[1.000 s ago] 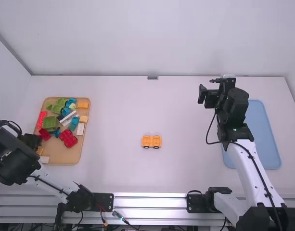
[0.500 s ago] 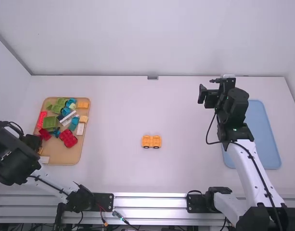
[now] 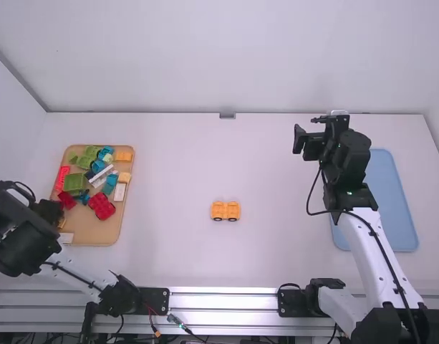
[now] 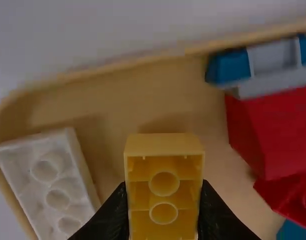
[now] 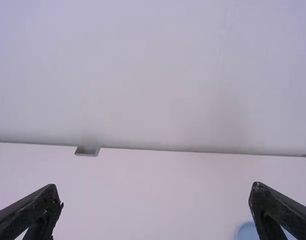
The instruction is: Assemble lego blocks to make yellow taxi
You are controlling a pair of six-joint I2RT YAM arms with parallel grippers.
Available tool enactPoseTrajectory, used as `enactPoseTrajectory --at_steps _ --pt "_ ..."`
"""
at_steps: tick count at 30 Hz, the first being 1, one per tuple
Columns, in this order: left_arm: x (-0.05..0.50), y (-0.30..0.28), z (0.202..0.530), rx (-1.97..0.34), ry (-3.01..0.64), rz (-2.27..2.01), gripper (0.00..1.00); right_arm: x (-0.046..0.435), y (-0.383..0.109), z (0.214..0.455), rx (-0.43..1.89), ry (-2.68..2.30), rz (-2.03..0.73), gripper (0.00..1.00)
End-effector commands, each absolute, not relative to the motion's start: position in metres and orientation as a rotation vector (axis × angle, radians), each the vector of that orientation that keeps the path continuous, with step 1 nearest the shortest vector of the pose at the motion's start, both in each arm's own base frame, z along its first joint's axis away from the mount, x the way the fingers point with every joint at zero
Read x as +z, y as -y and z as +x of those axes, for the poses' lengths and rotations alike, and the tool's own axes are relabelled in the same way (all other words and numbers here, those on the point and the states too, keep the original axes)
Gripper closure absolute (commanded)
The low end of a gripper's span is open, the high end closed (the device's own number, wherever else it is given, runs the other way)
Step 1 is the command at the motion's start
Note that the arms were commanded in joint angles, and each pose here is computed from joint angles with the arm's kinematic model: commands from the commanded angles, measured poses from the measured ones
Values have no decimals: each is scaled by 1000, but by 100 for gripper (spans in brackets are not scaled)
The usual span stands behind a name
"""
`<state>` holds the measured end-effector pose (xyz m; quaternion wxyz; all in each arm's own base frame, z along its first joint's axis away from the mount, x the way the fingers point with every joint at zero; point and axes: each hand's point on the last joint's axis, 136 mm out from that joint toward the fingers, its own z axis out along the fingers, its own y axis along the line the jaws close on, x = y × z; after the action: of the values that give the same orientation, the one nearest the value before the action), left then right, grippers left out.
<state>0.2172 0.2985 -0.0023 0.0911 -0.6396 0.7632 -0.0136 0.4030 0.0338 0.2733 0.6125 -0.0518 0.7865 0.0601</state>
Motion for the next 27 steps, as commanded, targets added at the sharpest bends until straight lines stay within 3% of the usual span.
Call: enactPoseTrajectory --at_steps 1,4,9,16,23,24,27 --pt "1 -282 239 -251 -2326 -1791 98 291 -41 407 164 -1771 -139 1" --pt "25 -274 262 -403 -2326 -1672 99 292 -40 407 164 -1769 -138 1" --pt "72 -249 294 -441 -2329 -1426 98 285 -57 408 255 -1775 -209 1" --pt "176 -121 364 -588 -2231 -559 99 251 -101 433 589 -1772 -299 1" --pt "213 0 378 -651 -2138 -26 99 234 -152 424 1005 -1658 -521 1" --pt "219 40 378 -721 -2085 148 98 232 -164 413 1143 -1619 -593 1" --pt "224 83 376 -821 -2018 343 99 230 -173 399 1303 -1588 -656 1"
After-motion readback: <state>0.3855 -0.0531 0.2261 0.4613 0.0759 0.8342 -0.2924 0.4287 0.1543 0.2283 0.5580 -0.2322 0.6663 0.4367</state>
